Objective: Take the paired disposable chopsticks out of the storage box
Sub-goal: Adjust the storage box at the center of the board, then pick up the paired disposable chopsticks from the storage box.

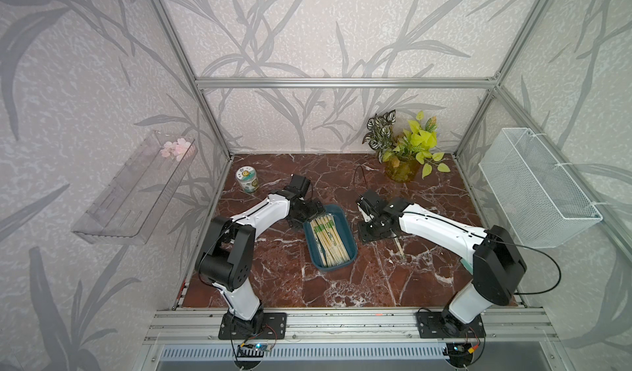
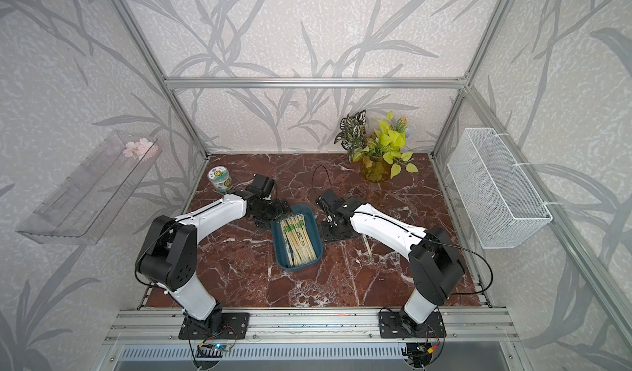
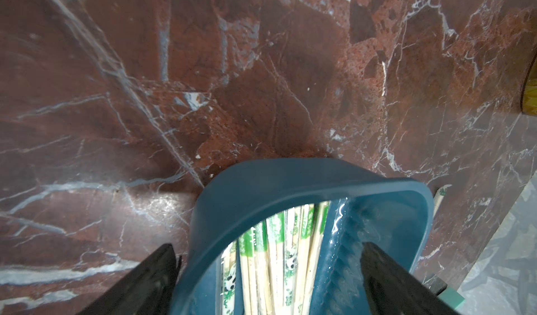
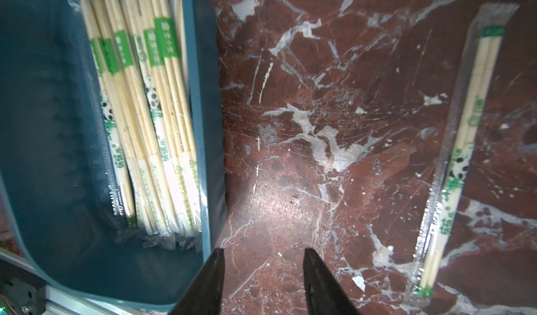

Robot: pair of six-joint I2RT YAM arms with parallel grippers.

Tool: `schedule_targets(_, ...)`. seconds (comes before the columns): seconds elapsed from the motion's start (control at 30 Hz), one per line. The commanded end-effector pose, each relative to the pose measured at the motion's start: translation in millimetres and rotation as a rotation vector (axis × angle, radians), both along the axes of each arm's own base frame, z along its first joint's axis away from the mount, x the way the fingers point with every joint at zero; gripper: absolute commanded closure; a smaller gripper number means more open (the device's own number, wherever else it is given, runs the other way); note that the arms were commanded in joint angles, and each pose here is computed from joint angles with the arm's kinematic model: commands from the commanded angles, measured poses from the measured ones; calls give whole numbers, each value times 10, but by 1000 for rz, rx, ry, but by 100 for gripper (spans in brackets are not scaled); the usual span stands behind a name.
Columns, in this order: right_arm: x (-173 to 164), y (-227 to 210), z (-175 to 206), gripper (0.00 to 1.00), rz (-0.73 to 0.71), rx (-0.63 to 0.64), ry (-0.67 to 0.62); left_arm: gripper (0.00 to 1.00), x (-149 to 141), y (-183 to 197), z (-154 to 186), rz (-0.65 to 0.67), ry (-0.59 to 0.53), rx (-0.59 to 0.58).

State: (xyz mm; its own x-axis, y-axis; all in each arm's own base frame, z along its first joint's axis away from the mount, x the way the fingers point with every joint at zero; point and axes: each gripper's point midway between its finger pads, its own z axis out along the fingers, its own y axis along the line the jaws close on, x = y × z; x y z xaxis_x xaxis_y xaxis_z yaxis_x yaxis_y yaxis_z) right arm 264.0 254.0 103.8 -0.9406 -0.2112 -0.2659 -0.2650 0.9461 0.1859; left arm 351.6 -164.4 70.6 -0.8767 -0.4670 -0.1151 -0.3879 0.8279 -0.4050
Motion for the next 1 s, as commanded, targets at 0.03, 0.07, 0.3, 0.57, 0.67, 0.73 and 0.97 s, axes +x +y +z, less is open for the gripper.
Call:
schedule_targets(0.03, 166, 248, 386, 54, 56, 82, -74, 1, -15, 236, 181, 35, -27, 69)
schedule_targets(0.07, 202, 318, 424, 54, 72, 99, -76, 1, -15, 284, 194, 48, -27, 75)
schedule_targets(0.3, 394, 820, 385, 54, 165, 140, -64, 1, -88, 578, 241, 128, -7, 89)
schedule_targets(0.57, 513, 1158, 79, 57, 231, 74, -68, 1, -203, 790, 248, 188, -1, 86)
schedule_targets(0.67, 596, 1159, -52, 60, 220, 25, -85, 1, -245, 803, 227, 192, 4, 85)
schedule_targets(0.73, 641, 1150, -124, 62, 213, 1, -96, 1, -260, 806, 221, 195, 3, 80)
schedule_targets(0.97, 767, 1135, -324, 68, 200, -64, -114, 1, -278, 787, 206, 193, 1, 67)
